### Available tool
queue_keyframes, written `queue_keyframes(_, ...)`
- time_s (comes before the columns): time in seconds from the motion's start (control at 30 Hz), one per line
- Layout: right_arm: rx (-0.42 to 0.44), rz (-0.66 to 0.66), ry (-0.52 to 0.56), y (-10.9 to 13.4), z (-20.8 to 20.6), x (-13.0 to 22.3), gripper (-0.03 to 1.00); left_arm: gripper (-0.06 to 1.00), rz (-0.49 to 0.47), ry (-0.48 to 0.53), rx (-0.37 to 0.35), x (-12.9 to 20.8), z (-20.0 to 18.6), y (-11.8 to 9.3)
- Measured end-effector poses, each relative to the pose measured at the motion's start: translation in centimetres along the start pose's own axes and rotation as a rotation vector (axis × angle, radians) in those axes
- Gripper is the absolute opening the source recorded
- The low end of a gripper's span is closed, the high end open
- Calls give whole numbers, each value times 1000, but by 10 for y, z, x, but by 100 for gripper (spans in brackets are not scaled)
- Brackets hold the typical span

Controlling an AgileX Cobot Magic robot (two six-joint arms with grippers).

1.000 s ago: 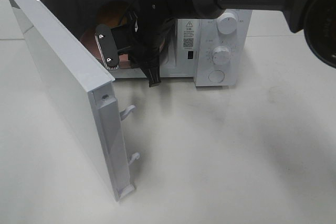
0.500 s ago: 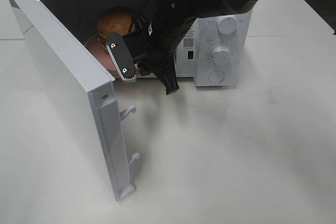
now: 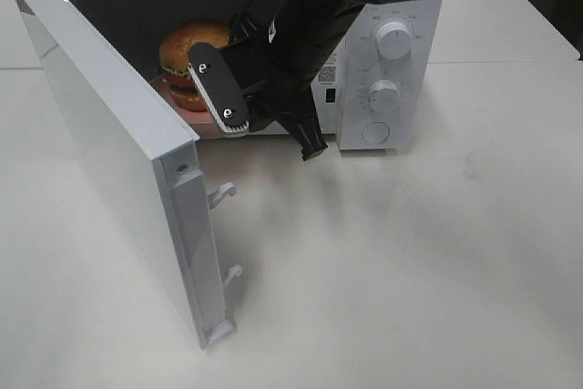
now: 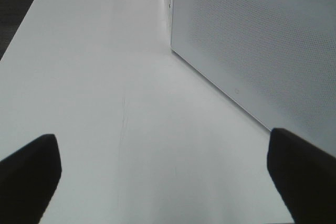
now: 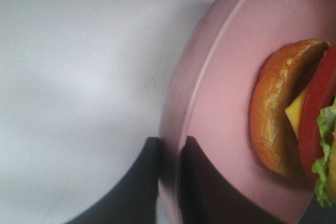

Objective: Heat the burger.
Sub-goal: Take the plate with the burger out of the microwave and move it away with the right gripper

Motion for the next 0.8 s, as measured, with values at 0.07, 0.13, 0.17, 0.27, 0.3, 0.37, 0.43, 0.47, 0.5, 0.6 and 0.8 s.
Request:
queue_keyframes(0.07, 4, -2, 0, -1, -5, 0, 8, 99, 0, 0, 0, 0, 0, 0)
queue_keyframes(0.13, 6, -2, 1, -2, -7, 0, 8, 99, 0, 0, 0, 0, 0, 0)
queue_keyframes(0.17, 3, -2, 0, -2, -12, 0, 8, 99, 0, 0, 0, 0, 0, 0)
queue_keyframes(0.27, 1, -3, 0, -2, -19, 0, 8, 99, 0, 0, 0, 0, 0, 0)
queue_keyframes(0.3, 4, 2, -4, -3, -25, -1, 8, 99, 0, 0, 0, 0, 0, 0)
queue_keyframes(0.37, 2, 7, -9, -2, -27, -1, 8, 99, 0, 0, 0, 0, 0, 0)
queue_keyframes(0.43, 6, 11, -14, 0, -31, -3, 8, 99, 0, 0, 0, 0, 0, 0)
queue_keyframes(0.47, -3, 8, -18, 5, -33, -4, 8, 99, 0, 0, 0, 0, 0, 0)
queue_keyframes(0.5, -3, 8, -18, 5, -33, -4, 8, 99, 0, 0, 0, 0, 0, 0)
queue_keyframes(0.6, -16, -2, -27, 15, -37, -6, 8, 99, 0, 0, 0, 0, 0, 0)
queue_keyframes(0.8, -31, 2, -38, 31, -47, -10, 8, 99, 0, 0, 0, 0, 0, 0)
Point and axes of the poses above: a point on each arm's last joint axis where the gripper is mounted, z pointing out along that axis toward the gripper, y along the wrist's bending axis when the last joint is at zero, x = y × z, the point moved 9 cm from there along z, pointing out along that axis toward the gripper, and after that the axes turned 13 degrees about -z, right-handed, at the moved point
